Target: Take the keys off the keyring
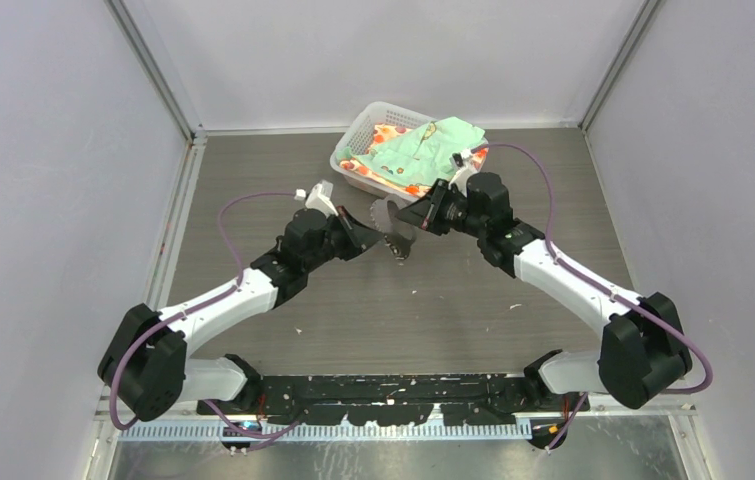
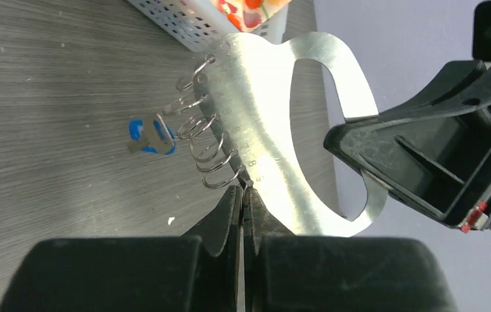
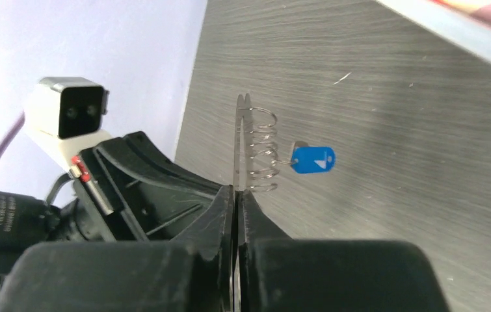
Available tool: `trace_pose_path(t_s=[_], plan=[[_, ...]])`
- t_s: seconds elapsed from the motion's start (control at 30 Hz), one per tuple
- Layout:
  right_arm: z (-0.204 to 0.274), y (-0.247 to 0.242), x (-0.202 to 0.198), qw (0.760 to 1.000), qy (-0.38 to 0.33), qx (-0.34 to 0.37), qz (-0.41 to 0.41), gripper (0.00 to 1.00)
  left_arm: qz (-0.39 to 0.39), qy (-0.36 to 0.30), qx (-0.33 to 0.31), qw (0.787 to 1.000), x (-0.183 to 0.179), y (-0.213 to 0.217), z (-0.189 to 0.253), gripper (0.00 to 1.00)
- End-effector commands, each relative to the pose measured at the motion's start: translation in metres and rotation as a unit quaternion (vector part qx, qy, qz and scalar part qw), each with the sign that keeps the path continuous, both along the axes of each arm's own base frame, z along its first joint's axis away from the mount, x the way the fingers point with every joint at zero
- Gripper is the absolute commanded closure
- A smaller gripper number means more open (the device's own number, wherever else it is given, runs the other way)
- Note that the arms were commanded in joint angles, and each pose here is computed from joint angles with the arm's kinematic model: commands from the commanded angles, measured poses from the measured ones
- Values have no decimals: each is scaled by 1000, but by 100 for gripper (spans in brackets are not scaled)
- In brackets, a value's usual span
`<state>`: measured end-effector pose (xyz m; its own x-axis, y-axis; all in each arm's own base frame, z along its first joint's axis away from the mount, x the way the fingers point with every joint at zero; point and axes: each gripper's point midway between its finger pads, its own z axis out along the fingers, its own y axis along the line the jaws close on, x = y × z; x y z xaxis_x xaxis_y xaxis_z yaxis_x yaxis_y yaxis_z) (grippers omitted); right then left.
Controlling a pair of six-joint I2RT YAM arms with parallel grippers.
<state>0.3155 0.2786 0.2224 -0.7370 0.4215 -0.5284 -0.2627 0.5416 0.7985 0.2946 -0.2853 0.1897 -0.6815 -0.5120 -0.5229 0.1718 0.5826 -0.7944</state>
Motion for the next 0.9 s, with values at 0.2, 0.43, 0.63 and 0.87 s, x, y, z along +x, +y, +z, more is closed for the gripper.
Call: trace_pose_path(t_s=[0.2,0.43,0.63,0.87], plan=[[51,-12,-21,987,-82,-108,84,99,-59,-101,-3,993,-7,-6,56,67],[88,-9,-44,979,-121,-96,135,99,-84,-163,68,981,-27,17,71,58],[122,-14,-68,966,-167,-90,174,99,-121,-248,99,956,-43,29,97,59],[149,-19,-96,948,-218,-88,216,99,-238,-323,68,913,-83,19,142,61]])
